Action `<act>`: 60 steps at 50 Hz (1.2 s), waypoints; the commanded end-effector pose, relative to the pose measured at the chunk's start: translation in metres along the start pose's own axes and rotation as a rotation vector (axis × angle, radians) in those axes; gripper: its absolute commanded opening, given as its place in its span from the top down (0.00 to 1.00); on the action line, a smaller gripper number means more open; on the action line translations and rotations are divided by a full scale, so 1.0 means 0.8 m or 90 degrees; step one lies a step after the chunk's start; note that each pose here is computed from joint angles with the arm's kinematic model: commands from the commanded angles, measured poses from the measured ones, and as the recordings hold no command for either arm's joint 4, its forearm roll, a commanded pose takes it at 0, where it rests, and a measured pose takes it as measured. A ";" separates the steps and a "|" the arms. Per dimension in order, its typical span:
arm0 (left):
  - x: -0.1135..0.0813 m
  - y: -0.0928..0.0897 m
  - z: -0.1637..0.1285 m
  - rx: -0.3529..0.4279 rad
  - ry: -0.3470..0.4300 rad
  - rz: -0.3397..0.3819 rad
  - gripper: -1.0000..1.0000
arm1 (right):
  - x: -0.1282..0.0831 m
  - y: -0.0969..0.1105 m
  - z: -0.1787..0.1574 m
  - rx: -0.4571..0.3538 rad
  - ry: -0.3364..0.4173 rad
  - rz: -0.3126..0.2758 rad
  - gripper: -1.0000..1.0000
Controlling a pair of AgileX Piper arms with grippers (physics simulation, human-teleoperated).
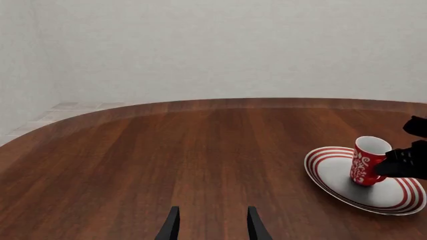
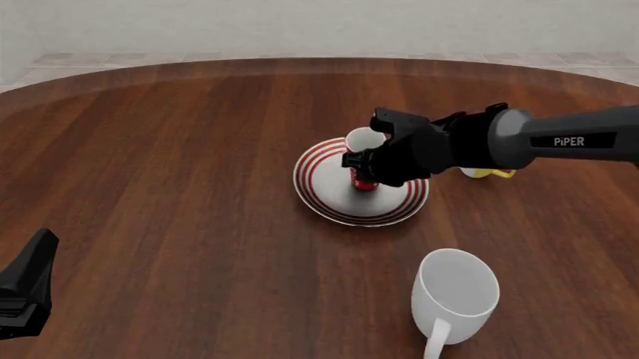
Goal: Pick up the red mug and put it on the plate
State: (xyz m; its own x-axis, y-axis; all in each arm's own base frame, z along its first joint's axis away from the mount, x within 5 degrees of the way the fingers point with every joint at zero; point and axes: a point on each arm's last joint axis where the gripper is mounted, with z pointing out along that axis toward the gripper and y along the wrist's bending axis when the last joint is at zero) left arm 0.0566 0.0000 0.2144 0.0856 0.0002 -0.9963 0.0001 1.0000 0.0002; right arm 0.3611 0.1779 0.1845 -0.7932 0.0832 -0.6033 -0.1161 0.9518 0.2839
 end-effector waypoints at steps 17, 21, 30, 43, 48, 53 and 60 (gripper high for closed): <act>0.000 0.000 0.000 0.000 0.000 0.000 0.00 | 0.000 -0.008 0.007 0.009 0.005 0.008 1.00; 0.000 0.000 0.000 0.000 0.000 0.000 0.00 | 0.000 -0.007 0.007 0.009 0.005 0.007 1.00; 0.000 0.000 0.000 0.000 0.000 0.000 0.00 | -0.001 0.007 0.006 -0.003 0.004 -0.010 1.00; 0.000 0.000 0.000 0.000 0.000 0.000 0.00 | -0.003 0.010 0.005 -0.002 0.010 -0.019 0.00; 0.000 0.000 0.000 0.000 0.000 0.000 0.00 | -0.003 0.003 0.008 0.006 0.016 -0.019 0.00; 0.000 0.000 0.000 0.000 0.000 0.000 0.00 | -0.005 0.003 0.004 0.007 0.014 -0.022 0.00; 0.000 0.000 0.000 0.000 0.000 0.000 0.00 | -0.005 0.002 -0.002 0.006 0.012 -0.022 0.00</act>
State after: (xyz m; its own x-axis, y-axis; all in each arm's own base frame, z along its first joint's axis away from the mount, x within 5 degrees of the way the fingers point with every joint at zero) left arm 0.0566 0.0000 0.2144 0.0856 0.0002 -0.9963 0.0001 1.0000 0.0002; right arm 0.3648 0.1808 0.1849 -0.8021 0.0514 -0.5949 -0.1328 0.9560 0.2617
